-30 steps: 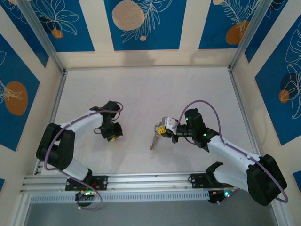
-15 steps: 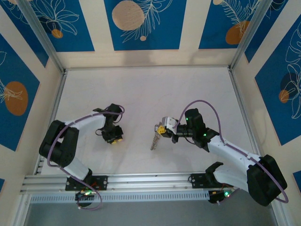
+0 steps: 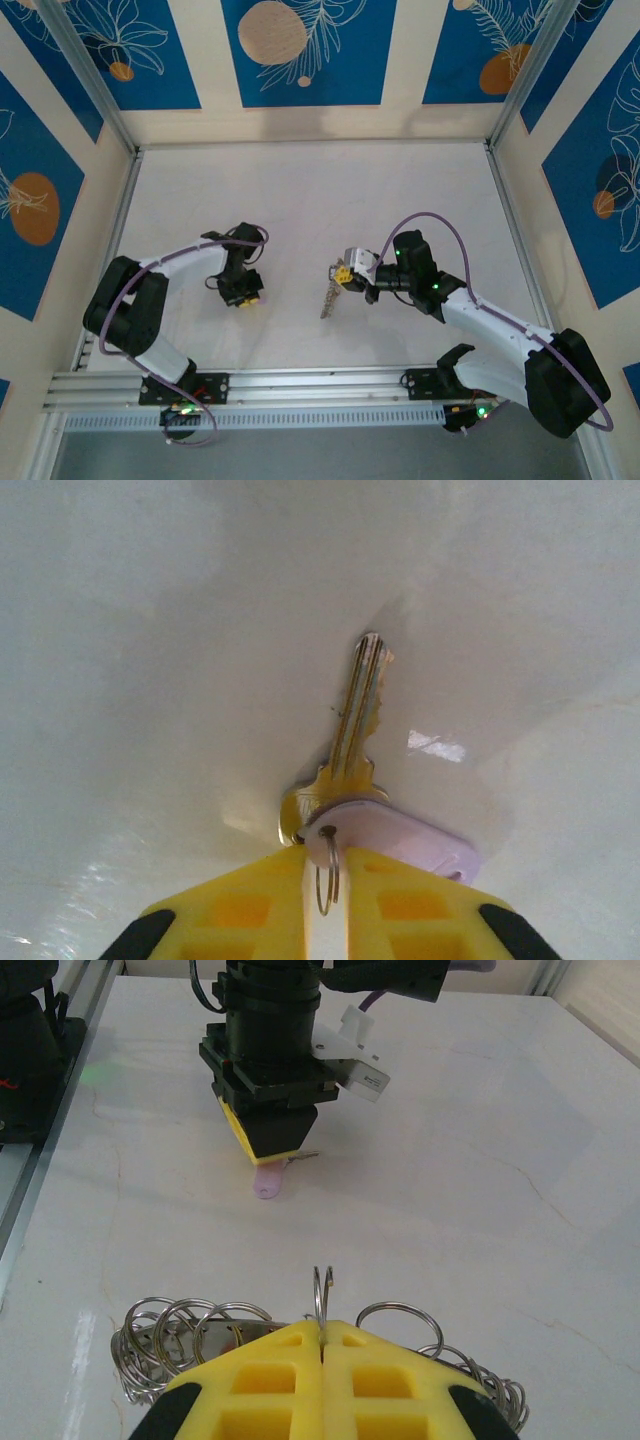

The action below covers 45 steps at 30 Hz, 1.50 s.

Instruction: Put the keys on the keyring

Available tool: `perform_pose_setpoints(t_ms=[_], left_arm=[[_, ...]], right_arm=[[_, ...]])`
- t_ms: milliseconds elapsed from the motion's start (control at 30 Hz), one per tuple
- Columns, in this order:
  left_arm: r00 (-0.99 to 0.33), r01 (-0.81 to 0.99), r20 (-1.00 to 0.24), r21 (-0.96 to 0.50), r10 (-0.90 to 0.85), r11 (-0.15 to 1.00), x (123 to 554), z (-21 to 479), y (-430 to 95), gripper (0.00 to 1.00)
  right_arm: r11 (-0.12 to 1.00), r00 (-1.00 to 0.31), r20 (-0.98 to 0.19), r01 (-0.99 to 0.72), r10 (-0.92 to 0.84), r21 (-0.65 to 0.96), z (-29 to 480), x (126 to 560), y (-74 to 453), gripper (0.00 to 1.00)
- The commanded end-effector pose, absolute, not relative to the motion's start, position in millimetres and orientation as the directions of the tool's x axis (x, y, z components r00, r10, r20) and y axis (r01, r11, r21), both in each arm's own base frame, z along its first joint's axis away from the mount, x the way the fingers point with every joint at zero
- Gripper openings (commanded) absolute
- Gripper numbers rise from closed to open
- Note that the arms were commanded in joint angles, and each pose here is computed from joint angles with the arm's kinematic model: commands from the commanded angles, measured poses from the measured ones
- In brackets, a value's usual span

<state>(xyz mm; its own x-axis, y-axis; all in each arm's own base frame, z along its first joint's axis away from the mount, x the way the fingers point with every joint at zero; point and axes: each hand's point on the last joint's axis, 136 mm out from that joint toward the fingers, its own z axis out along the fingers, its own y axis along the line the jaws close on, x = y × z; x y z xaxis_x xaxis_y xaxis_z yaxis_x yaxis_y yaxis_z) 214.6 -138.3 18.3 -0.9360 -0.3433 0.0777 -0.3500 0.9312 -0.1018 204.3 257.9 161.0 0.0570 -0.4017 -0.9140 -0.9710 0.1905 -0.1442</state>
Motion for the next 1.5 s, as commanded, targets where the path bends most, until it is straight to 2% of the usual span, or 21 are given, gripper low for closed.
perform_pose_setpoints(t_ms=[0,200,300,400,567,933,1367,1467], left_arm=[[-0.932,-0.359,0.083,-0.065,-0.353,0.931,207,19,-132,0.13],[-0.933,-0.357,0.078,-0.069,-0.351,0.932,207,23,-132,0.14],[-0.934,-0.355,0.074,-0.073,-0.350,0.932,206,25,-132,0.25],[-0.936,-0.348,0.074,-0.080,-0.343,0.934,206,26,-133,0.27],[-0.940,-0.338,0.076,-0.075,-0.332,0.938,205,26,-132,0.21],[-0.961,-0.264,0.106,-0.082,-0.255,0.961,197,26,-138,0.24],[-0.985,-0.155,0.092,-0.067,-0.149,0.986,199,24,-140,0.09],[-0.988,-0.134,0.081,-0.058,-0.129,0.989,201,24,-140,0.09]], right_arm=[[0.171,0.107,-0.930,-0.969,-0.352,-0.176,181,202,263,0.00],[0.169,0.110,-0.930,-0.969,-0.351,-0.178,182,202,264,0.00],[0.169,0.108,-0.930,-0.970,-0.351,-0.176,181,202,264,0.00],[0.168,0.107,-0.930,-0.970,-0.352,-0.175,180,202,264,0.00],[0.169,0.106,-0.930,-0.970,-0.352,-0.175,180,202,264,0.00],[0.171,0.109,-0.930,-0.969,-0.350,-0.178,181,202,264,0.00],[0.170,0.116,-0.931,-0.968,-0.345,-0.184,184,202,264,0.00],[0.171,0.116,-0.932,-0.968,-0.345,-0.184,184,203,264,0.00]])
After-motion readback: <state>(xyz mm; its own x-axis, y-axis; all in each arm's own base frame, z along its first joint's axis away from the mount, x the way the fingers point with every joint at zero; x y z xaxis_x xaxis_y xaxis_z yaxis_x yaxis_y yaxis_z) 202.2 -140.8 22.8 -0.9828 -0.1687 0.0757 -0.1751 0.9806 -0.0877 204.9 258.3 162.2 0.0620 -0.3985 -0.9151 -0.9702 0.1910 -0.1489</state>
